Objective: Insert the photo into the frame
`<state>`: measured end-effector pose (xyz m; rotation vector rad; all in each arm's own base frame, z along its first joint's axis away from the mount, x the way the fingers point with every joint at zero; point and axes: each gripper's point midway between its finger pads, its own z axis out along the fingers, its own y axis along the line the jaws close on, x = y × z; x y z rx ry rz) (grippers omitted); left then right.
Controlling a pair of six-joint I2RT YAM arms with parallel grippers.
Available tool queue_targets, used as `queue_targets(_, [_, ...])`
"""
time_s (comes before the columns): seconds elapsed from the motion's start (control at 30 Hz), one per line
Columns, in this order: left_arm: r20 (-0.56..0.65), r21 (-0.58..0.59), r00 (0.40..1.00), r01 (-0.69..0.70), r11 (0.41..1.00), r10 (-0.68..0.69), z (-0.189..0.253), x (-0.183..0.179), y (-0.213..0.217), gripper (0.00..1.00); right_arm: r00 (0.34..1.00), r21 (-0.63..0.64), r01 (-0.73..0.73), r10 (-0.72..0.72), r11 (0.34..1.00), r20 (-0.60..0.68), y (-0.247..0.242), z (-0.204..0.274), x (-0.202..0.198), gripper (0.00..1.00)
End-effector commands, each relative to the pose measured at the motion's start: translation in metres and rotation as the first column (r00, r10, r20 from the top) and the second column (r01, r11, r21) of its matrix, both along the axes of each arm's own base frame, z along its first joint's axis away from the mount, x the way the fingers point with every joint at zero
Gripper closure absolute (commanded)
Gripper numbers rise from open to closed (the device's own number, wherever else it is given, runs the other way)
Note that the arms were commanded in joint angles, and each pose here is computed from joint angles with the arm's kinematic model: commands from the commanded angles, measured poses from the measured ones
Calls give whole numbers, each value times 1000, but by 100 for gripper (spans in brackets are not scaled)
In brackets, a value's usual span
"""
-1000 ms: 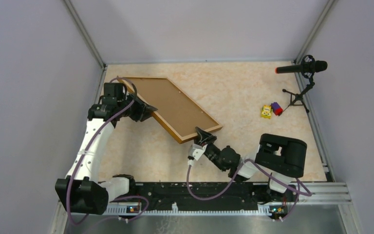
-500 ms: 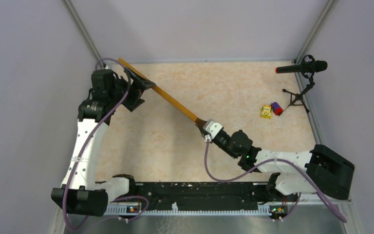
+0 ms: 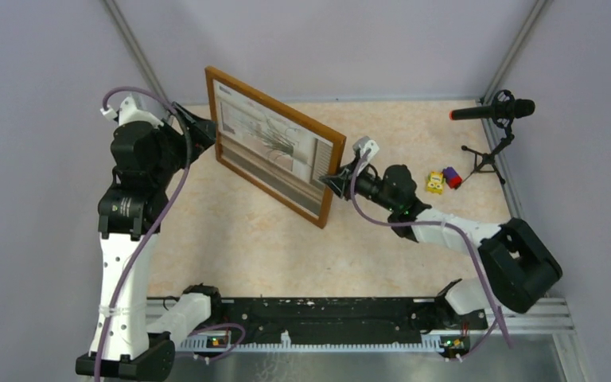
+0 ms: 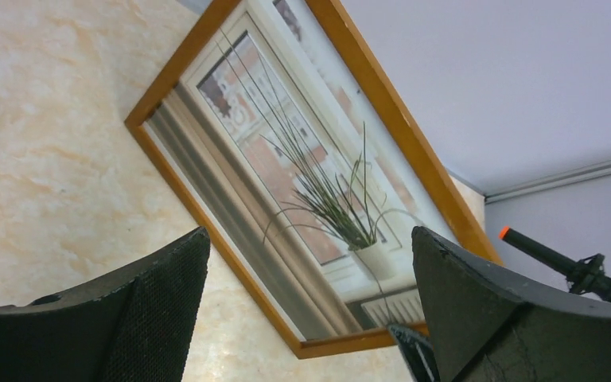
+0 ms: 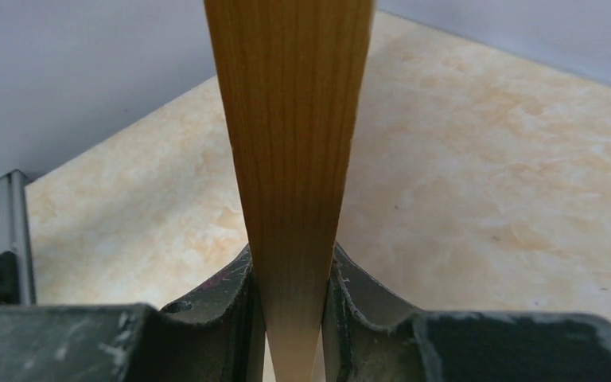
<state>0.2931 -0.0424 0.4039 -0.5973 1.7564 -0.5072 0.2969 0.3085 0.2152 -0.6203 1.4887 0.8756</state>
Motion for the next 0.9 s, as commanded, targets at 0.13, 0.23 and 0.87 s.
queue_targets(0.13, [10, 81, 999, 42, 996, -43, -11, 5, -4, 1, 934, 172, -286, 314, 943, -170, 48, 31, 23, 100])
queue_targets(0.23, [0, 77, 998, 60, 995, -61, -18, 6, -8, 1, 902, 213, -296, 346, 931, -258, 62, 15, 43, 100])
queue_targets(0.87, [-36, 95, 992, 122, 988, -119, -34, 14, -22, 1, 561, -6, -245, 137, 969, -816, 67, -114, 160, 100])
